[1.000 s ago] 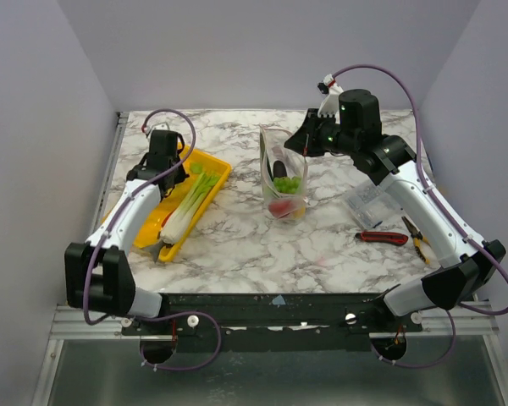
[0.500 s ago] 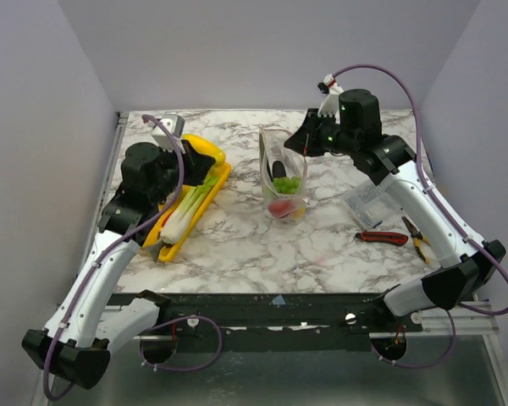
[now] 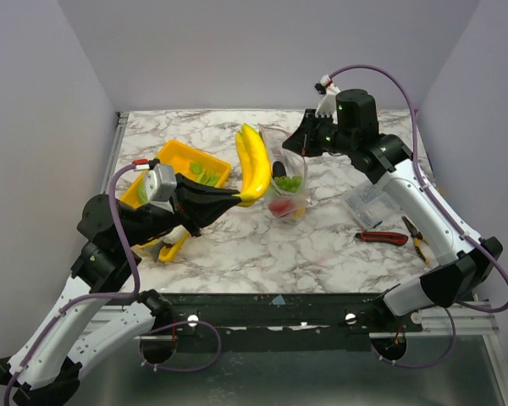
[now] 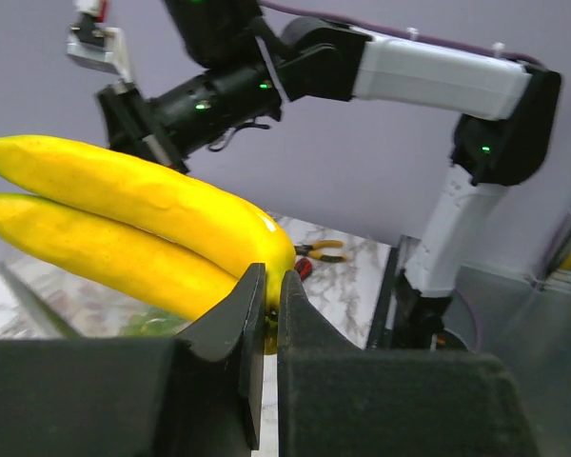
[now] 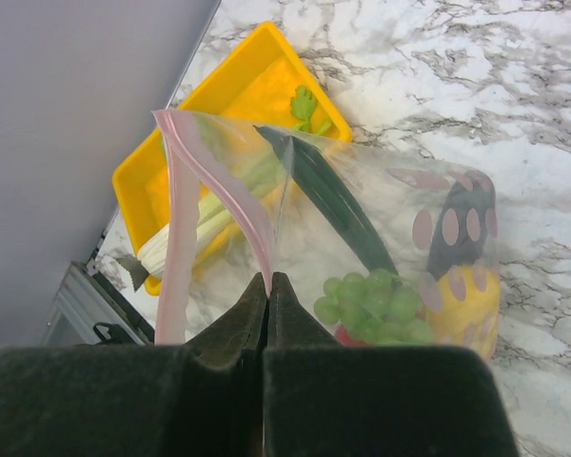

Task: Place the food in the zip-top bag and seal the zipper
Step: Place the fake fruit in the zipper food storage bag.

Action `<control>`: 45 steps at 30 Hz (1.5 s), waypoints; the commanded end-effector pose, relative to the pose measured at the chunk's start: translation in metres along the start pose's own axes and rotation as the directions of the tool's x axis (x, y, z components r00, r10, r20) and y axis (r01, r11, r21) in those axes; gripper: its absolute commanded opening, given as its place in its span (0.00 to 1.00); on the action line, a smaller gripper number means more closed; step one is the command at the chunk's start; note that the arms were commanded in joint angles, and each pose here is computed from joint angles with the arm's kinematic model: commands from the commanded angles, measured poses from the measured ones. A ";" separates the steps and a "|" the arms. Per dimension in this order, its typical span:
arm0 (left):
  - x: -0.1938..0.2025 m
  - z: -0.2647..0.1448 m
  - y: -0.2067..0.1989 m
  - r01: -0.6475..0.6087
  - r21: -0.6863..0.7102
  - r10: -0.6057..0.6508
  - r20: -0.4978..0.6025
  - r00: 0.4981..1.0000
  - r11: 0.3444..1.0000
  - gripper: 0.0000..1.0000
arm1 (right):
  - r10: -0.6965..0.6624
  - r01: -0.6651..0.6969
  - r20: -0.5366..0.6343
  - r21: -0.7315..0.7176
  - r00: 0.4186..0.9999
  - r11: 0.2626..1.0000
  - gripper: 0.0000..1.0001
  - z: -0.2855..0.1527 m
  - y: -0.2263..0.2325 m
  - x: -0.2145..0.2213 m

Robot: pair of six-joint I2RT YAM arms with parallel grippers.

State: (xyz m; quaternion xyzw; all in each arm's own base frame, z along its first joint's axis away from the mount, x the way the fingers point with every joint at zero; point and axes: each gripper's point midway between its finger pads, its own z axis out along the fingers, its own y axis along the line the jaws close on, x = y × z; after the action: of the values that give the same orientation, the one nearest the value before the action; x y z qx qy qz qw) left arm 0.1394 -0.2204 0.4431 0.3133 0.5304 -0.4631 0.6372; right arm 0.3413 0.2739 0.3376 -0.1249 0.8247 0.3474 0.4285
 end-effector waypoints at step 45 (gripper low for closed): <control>0.061 0.085 0.109 0.846 -0.139 -0.802 0.268 0.533 0.515 0.00 | -0.001 0.003 0.056 -0.038 0.998 0.999 0.01 -0.003 0.014 -0.019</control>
State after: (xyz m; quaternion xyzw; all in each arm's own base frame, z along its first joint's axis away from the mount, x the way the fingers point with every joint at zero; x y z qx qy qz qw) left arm 0.2601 -0.2802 0.3775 -0.0811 0.6319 -0.6893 0.3449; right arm 0.3423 0.2747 0.3396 -0.1222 0.8225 0.3503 0.4310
